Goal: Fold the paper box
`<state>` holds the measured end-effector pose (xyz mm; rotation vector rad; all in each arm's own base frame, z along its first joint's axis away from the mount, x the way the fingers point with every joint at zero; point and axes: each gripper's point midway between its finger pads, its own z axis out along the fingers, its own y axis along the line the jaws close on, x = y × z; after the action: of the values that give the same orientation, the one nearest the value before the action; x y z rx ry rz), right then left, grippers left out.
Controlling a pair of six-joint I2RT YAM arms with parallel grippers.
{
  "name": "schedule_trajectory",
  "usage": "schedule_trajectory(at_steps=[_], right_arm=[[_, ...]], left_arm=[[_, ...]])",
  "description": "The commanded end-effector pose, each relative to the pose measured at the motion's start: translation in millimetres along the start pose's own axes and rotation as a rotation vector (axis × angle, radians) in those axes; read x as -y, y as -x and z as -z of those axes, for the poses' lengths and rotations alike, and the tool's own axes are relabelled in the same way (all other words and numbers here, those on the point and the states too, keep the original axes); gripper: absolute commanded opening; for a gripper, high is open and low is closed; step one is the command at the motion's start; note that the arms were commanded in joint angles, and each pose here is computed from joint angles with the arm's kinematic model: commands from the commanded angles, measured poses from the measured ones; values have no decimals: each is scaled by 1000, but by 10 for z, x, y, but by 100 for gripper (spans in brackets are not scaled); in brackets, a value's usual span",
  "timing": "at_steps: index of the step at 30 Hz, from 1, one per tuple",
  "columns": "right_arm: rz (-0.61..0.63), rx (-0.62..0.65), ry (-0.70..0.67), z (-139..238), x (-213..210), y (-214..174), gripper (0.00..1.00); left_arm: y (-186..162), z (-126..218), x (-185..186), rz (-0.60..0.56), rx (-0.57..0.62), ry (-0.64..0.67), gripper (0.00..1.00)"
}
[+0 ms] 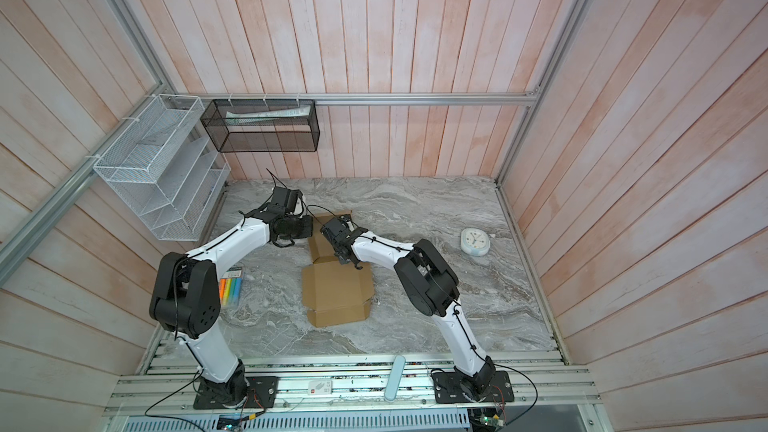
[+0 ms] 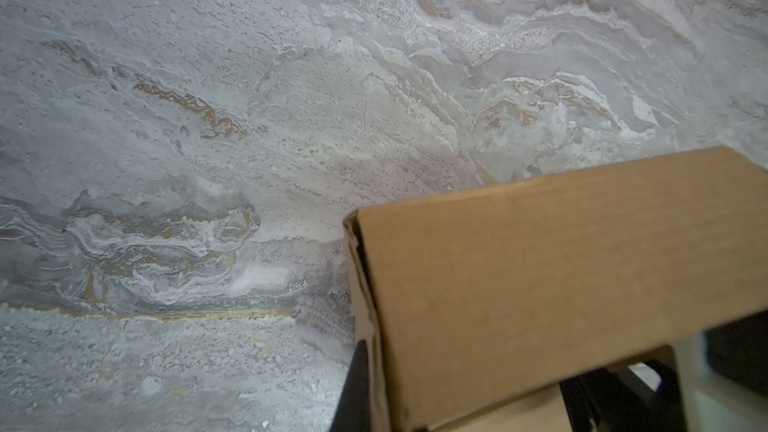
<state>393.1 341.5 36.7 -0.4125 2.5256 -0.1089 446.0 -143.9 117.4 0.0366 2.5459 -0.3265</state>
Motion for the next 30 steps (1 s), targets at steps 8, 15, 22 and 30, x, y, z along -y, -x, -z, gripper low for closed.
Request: schedule_trajectory(at_steps=[8, 15, 22, 30], right_arm=[[21, -50, -20, -54, 29, -147, 19], [19, -46, -13, -43, 20, -114, 8], [4, -49, 8, -20, 2, -79, 7], [-36, -64, 28, 2, 28, -66, 6]], left_arm=[[57, 1, 18, 1, 24, -22, 0], [55, 26, 21, -4, 25, -24, 0], [46, 64, 22, -13, 29, -28, 12], [-80, 74, -17, -8, 30, -25, 33]])
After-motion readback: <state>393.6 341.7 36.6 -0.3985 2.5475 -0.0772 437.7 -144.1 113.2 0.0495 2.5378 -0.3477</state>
